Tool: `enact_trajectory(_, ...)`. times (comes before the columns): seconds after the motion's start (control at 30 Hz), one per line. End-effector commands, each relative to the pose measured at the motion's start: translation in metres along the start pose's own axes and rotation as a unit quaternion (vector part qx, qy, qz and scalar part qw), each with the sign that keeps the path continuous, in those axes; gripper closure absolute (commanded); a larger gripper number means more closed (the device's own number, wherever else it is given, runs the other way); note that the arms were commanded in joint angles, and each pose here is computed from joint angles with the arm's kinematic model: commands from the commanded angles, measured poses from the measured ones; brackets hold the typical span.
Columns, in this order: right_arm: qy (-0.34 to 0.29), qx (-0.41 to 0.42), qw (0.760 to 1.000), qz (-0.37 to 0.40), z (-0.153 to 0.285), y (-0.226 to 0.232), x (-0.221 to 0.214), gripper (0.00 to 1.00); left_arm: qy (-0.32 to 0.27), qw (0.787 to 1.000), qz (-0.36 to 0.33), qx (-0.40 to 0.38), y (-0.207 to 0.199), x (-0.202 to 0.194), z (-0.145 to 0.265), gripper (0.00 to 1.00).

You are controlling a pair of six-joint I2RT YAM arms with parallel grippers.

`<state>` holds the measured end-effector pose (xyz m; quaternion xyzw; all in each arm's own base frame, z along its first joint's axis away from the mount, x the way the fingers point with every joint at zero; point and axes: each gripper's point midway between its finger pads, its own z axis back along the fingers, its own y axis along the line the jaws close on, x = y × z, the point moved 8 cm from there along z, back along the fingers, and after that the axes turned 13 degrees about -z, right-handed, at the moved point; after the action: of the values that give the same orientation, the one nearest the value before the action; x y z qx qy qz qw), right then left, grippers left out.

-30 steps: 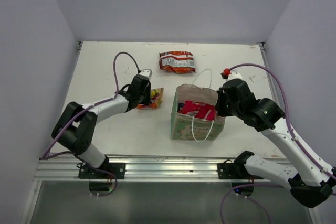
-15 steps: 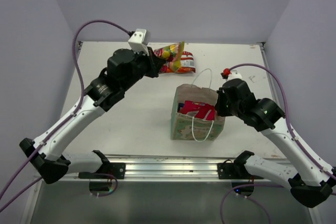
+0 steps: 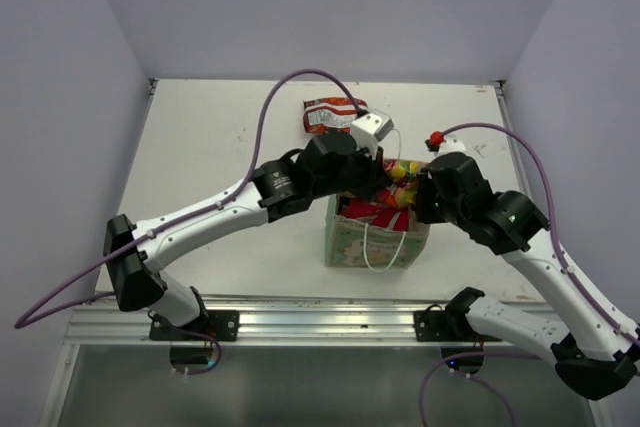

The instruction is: Place the snacks into the paper bag

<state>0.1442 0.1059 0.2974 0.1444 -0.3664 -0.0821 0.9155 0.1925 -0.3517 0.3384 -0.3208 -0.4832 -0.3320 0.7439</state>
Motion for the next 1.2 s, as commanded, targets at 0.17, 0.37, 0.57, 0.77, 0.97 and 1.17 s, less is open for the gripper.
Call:
enact_trajectory(0.17,0.005,-0.016,1.0,0.0,0.002,-0.005,-0.003,1.0,0.041,0.999,-0.03,0.005,-0.021,-0.003,0.021,1.0)
enact_trajectory(0.37,0.005,-0.016,1.0,0.0,0.002,-0.005,-0.003,1.0,0.148,0.986,-0.069,0.035,-0.015,-0.035,0.02,1.0)
enact_trajectory(0.57,0.002,-0.016,1.0,-0.001,0.004,-0.006,-0.003,1.0,0.202,0.973,-0.097,0.055,-0.012,-0.059,0.017,1.0)
enact_trajectory(0.77,0.001,-0.018,1.0,-0.003,0.004,-0.007,-0.003,1.0,0.138,0.985,-0.094,0.045,-0.019,-0.029,0.009,0.7)
enact_trajectory(0.97,0.003,-0.017,1.0,-0.003,0.004,-0.006,-0.003,1.0,-0.058,0.993,-0.087,0.05,-0.034,0.087,0.028,0.01)
enact_trajectory(1.17,0.0,-0.02,1.0,0.003,0.003,-0.006,-0.001,1.0,-0.183,0.965,-0.078,0.17,-0.016,0.164,0.078,0.0)
